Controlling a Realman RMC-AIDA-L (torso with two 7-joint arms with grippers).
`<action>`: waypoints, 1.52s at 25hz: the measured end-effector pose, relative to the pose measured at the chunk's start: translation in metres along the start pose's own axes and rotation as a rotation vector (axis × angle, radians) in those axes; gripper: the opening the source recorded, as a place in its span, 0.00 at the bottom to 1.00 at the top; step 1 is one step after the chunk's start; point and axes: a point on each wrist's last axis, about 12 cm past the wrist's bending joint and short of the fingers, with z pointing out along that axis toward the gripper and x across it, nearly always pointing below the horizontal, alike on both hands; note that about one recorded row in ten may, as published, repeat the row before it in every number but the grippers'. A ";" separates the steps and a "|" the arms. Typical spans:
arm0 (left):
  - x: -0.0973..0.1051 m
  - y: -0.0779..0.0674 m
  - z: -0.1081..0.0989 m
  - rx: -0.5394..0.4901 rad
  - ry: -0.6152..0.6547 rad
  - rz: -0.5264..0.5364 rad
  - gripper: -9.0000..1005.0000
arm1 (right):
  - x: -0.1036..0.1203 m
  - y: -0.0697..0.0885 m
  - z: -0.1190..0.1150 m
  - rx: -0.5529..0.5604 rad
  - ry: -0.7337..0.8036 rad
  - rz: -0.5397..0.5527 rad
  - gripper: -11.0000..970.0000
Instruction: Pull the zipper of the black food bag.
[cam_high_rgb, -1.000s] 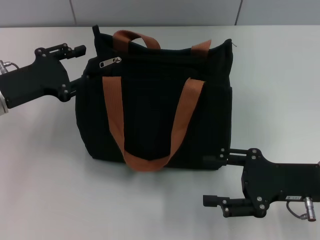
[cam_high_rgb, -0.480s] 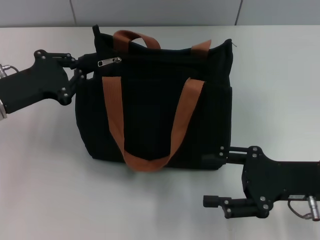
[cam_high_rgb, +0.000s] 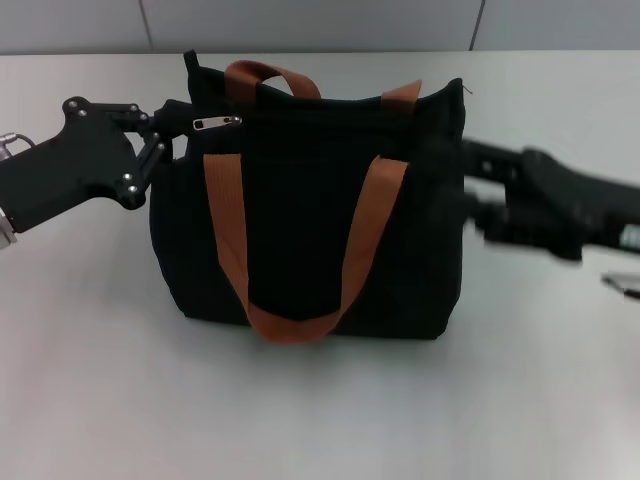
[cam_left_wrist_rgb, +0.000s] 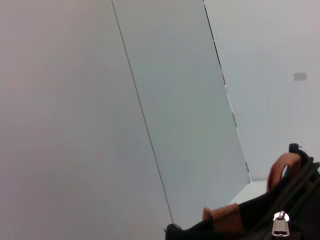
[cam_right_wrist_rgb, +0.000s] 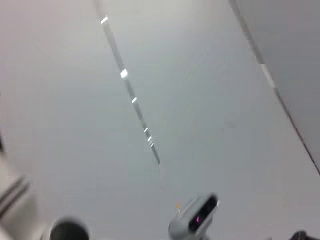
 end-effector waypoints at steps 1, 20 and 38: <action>-0.001 -0.002 0.001 0.002 -0.010 0.009 0.03 | -0.014 -0.007 0.009 -0.010 0.009 0.066 0.76; -0.003 -0.008 0.002 0.002 -0.053 0.063 0.03 | -0.077 -0.064 0.105 0.178 0.375 0.542 0.76; -0.007 -0.012 0.001 0.016 -0.099 0.092 0.03 | -0.068 -0.076 0.143 0.300 0.511 0.518 0.73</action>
